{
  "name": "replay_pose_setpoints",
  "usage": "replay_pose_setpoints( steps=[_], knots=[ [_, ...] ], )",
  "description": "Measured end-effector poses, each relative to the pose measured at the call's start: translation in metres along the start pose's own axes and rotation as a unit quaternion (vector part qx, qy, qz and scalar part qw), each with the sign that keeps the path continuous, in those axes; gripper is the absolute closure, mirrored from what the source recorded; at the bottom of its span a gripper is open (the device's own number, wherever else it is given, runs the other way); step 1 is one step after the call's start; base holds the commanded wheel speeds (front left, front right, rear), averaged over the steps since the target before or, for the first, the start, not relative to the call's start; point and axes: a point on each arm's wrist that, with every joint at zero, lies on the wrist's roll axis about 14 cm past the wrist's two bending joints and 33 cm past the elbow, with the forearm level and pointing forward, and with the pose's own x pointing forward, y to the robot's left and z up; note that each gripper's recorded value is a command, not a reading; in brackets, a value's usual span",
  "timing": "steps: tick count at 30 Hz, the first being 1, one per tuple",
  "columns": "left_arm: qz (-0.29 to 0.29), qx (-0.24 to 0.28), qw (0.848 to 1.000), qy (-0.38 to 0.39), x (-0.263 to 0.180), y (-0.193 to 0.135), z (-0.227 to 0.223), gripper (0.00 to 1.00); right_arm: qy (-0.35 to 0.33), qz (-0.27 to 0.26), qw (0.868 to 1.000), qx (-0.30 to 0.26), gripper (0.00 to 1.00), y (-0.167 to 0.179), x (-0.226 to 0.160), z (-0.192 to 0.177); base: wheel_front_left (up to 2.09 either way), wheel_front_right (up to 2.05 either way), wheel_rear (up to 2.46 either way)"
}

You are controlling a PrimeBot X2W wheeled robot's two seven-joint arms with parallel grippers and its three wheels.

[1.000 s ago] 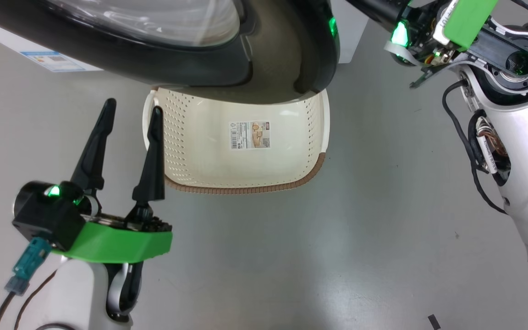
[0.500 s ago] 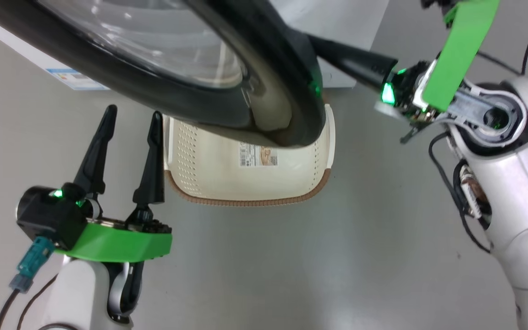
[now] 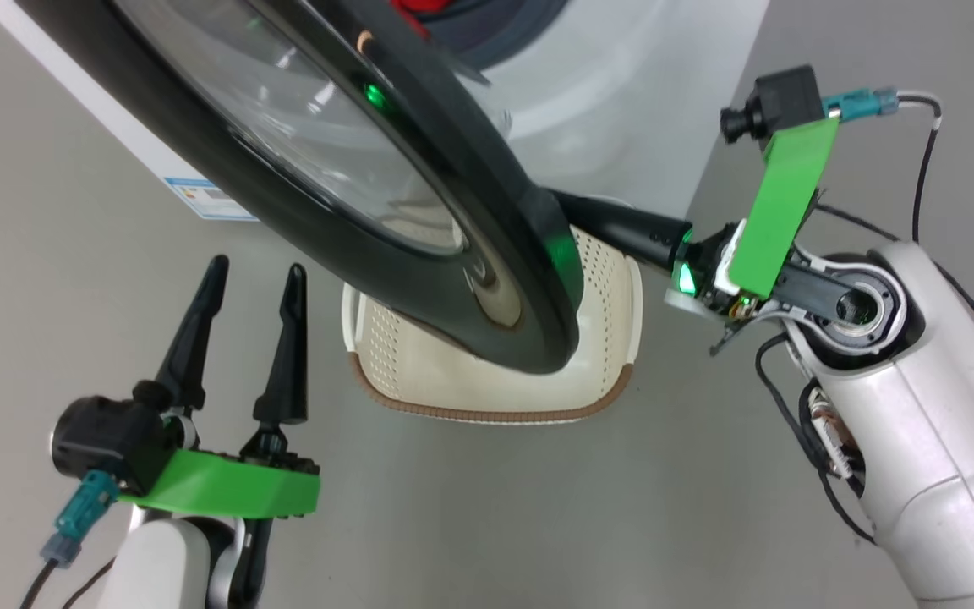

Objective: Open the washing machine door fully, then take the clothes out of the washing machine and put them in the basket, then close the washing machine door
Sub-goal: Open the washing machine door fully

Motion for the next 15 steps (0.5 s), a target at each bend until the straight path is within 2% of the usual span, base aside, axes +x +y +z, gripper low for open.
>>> replay_pose_setpoints(
  steps=[15],
  knots=[
    [0.033,0.001,0.999,-0.027,-0.048,0.017,0.034,0.0,0.065,0.001,0.998,0.015,1.0,0.021,0.011,-0.07,0.0,0.0,0.0]
  ],
)
